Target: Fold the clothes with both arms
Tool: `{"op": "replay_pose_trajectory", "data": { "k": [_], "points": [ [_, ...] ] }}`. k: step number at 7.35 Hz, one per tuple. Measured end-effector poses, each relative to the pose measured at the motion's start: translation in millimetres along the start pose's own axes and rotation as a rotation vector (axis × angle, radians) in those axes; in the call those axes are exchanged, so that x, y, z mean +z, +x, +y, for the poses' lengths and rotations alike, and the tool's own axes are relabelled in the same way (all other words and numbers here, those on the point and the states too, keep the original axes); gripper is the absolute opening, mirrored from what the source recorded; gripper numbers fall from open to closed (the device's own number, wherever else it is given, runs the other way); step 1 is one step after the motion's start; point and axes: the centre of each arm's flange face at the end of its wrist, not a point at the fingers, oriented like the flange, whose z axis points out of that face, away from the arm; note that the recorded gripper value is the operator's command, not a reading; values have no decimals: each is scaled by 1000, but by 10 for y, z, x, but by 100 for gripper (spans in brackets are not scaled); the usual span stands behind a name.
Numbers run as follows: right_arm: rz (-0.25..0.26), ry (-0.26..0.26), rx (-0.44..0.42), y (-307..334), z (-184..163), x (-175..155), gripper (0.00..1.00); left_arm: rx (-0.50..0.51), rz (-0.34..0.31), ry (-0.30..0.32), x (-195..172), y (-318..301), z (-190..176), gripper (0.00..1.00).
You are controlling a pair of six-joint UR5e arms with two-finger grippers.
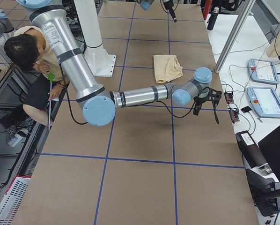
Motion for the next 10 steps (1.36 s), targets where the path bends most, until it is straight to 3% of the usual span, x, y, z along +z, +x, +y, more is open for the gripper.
{"op": "replay_pose_trajectory", "data": {
  "k": [2,4,6,8,10],
  "points": [
    [62,-26,-200,1249,-284,-604,100,255,-76,-37,-582,-1250,-219,100],
    [113,-109,-303,1911,-394,-1018,100,384,-140,-98,-866,-2292,-389,100],
    [119,-149,-340,2169,-260,-1210,100,395,-109,-160,-913,-2737,-352,100],
    [121,-161,-336,2272,324,-1403,100,366,-76,-201,-949,-2896,-112,100],
    [131,-162,-334,2328,634,-1494,100,383,-52,-188,-1122,-2832,60,100]
  ]
}}
